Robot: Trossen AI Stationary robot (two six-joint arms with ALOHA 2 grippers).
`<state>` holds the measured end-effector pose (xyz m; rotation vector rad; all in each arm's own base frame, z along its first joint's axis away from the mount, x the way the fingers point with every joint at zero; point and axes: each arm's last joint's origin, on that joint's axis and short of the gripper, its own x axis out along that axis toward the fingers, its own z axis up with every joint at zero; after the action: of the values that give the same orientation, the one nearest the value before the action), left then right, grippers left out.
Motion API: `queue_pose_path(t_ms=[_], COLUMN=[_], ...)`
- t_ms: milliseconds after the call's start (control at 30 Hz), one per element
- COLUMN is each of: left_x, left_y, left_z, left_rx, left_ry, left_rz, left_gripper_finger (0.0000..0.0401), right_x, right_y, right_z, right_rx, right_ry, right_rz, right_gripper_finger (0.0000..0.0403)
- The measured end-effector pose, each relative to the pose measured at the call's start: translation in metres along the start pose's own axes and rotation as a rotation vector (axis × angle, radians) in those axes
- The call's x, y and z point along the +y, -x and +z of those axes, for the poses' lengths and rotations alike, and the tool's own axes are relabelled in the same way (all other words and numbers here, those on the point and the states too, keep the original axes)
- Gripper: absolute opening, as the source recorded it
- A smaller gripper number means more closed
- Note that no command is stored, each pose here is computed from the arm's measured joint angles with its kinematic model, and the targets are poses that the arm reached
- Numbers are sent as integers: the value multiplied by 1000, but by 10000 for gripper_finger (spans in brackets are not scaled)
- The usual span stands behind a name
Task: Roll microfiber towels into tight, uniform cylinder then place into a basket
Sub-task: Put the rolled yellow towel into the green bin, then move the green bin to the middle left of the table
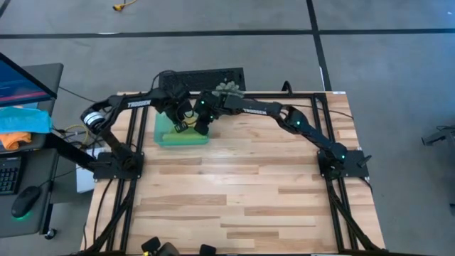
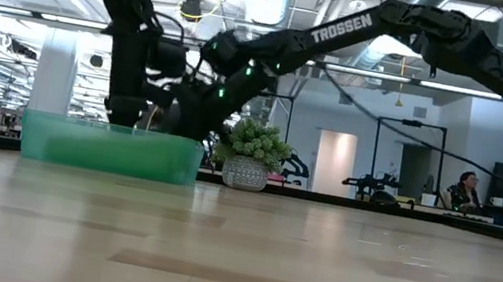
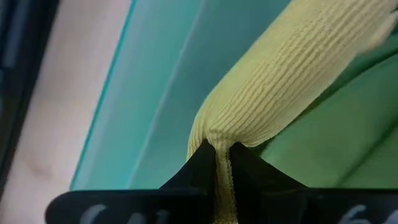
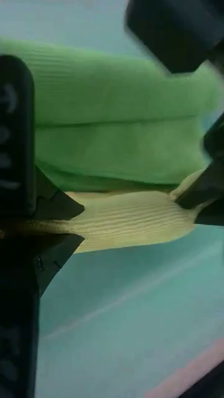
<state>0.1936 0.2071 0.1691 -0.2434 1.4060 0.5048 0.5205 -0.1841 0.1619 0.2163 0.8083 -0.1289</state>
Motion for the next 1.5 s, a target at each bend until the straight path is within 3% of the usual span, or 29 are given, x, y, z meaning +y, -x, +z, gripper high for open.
queue_pose_path(t_ms=[433,667,833,967,1267,1500], left_x=[1,2,3,4,3,2], left_y=[-9,-10,-10,-9,15,47], left_z=[5,2,1,1,1,-6], left_rx=[-17,15,40,55,-60,-152], left_ry=[-24,-65,-65,-49,-42,-26], left_rz=[6,23,67,102,55,88], left_gripper_finger=[24,29,73,123,166,166], right_x=[-2,4,7,8,10,24], right_y=[-3,-3,-4,-4,14,63], right_z=[-4,-6,-5,-6,3,21], right_rx=[33,55,53,59,55,73], right_ry=[8,36,41,37,88,173], right_rz=[-32,-22,-10,1,9,19], right_gripper_finger=[39,100,157,179,156,129])
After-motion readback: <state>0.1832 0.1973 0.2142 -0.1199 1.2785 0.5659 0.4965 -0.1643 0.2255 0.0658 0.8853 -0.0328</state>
